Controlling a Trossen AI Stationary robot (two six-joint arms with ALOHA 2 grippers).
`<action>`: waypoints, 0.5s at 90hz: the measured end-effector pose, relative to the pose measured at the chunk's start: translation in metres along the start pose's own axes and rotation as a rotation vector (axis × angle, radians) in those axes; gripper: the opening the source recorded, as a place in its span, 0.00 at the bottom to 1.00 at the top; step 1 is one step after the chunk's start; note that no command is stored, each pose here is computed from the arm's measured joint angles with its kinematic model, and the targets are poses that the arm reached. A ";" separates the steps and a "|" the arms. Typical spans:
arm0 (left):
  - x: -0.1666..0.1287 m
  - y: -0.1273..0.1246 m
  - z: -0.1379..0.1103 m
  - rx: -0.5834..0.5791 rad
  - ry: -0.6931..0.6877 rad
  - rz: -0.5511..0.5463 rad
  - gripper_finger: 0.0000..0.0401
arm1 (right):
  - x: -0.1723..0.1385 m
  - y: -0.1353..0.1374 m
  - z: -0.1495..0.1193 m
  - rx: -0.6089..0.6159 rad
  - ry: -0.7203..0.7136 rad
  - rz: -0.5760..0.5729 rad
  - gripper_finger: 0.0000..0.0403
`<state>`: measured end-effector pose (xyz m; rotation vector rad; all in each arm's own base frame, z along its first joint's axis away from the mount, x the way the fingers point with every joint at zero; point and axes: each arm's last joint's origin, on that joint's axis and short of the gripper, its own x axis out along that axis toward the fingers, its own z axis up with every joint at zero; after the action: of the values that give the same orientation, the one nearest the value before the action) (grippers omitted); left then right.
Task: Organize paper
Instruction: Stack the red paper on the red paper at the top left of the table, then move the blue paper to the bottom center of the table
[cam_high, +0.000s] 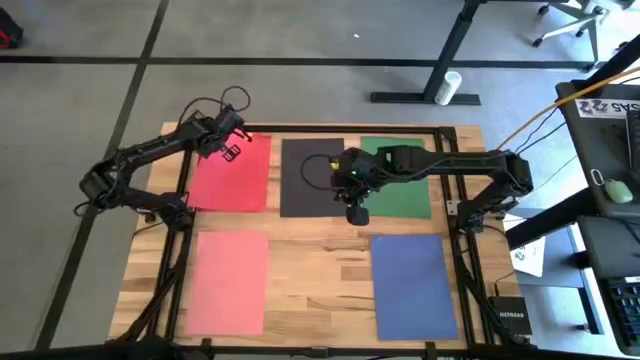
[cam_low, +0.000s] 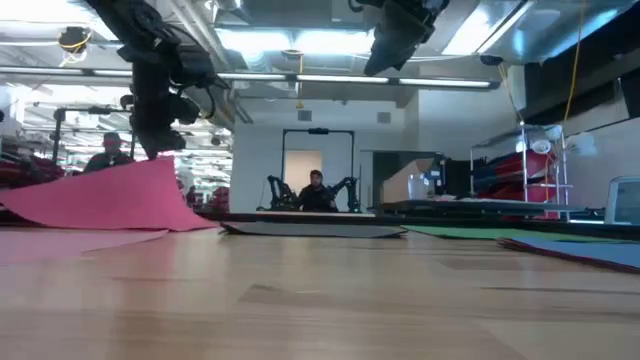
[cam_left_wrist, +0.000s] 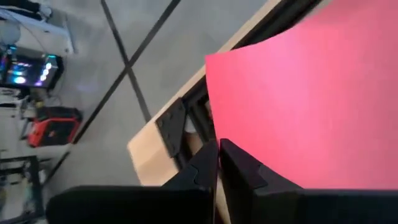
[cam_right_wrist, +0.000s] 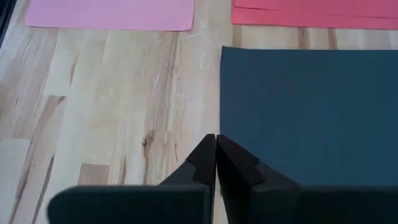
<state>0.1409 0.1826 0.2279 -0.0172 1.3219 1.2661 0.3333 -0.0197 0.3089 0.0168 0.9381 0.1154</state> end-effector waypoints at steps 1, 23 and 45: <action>0.000 0.000 0.000 -0.003 -0.001 -0.001 0.00 | 0.000 0.000 0.000 0.000 0.000 0.000 0.00; 0.001 -0.002 -0.002 -0.060 0.005 -0.009 0.00 | 0.000 0.000 0.000 -0.004 0.000 0.000 0.00; 0.013 -0.018 -0.019 -0.060 0.033 -0.039 0.00 | 0.000 0.000 0.000 -0.010 0.000 0.001 0.00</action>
<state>0.1369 0.1725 0.2008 -0.1066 1.3056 1.2771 0.3333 -0.0197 0.3089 0.0075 0.9371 0.1207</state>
